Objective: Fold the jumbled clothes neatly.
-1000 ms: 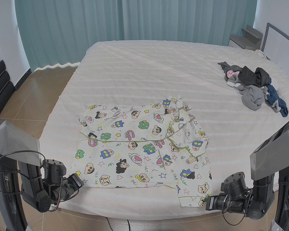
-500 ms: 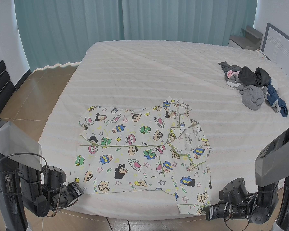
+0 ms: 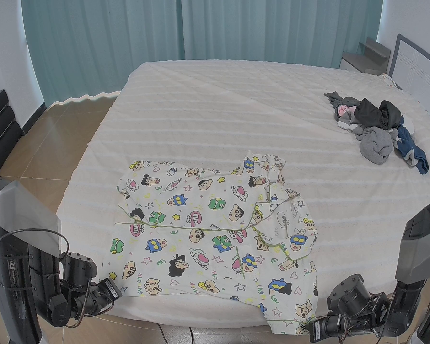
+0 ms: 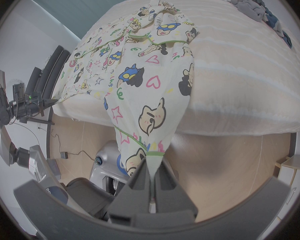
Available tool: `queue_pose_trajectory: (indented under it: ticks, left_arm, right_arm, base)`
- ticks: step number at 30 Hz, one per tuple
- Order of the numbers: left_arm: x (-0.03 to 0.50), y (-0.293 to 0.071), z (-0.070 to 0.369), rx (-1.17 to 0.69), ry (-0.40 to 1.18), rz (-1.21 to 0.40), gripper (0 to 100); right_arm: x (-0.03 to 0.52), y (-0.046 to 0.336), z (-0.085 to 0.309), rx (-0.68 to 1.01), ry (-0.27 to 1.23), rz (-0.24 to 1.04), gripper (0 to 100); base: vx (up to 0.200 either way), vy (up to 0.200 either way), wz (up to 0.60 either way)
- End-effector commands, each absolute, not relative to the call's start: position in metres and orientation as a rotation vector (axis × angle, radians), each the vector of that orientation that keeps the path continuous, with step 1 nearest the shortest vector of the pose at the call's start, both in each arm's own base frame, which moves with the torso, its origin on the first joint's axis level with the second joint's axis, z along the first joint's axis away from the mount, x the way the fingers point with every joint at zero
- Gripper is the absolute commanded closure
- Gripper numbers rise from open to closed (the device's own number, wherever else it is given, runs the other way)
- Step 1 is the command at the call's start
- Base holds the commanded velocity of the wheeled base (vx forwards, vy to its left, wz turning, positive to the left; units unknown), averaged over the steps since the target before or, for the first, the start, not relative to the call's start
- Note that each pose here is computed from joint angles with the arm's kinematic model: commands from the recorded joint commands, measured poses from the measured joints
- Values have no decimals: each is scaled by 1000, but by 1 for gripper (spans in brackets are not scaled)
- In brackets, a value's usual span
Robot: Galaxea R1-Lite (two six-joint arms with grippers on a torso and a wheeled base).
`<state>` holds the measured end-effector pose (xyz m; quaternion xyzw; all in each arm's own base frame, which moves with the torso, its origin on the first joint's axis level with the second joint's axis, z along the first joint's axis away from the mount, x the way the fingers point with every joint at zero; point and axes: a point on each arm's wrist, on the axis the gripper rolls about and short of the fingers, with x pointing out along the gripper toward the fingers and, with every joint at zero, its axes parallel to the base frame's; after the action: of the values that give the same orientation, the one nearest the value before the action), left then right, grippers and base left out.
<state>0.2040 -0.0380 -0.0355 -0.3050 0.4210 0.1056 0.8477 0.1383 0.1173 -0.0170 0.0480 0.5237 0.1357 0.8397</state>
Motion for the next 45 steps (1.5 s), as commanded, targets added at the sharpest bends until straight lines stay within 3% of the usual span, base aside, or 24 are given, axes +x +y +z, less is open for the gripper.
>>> queue_pose_trajectory:
  ticks: [1, 15, 22, 34, 45]
  left_arm:
    - [198, -37, -36, -637, 911, 234, 100]
    - [193, -36, -39, -607, 966, 252, 100]
    - [202, -38, -24, -641, 843, 200, 100]
    - [231, -37, -9, -682, 655, 144, 100]
    - [269, -34, 0, -701, 531, 120, 100]
  right_arm:
    - [128, 116, -9, 84, 1112, 314, 100]
    - [114, 116, 2, 55, 1144, 360, 100]
    - [119, 116, 14, 105, 1074, 377, 100]
    - [181, 122, 43, 280, 861, 288, 100]
    - [241, 122, 67, 356, 777, 199, 100]
  base:
    - [0, 0, 0]
    - [0, 0, 0]
    - [0, 0, 0]
    - [0, 0, 0]
    - [0, 0, 0]
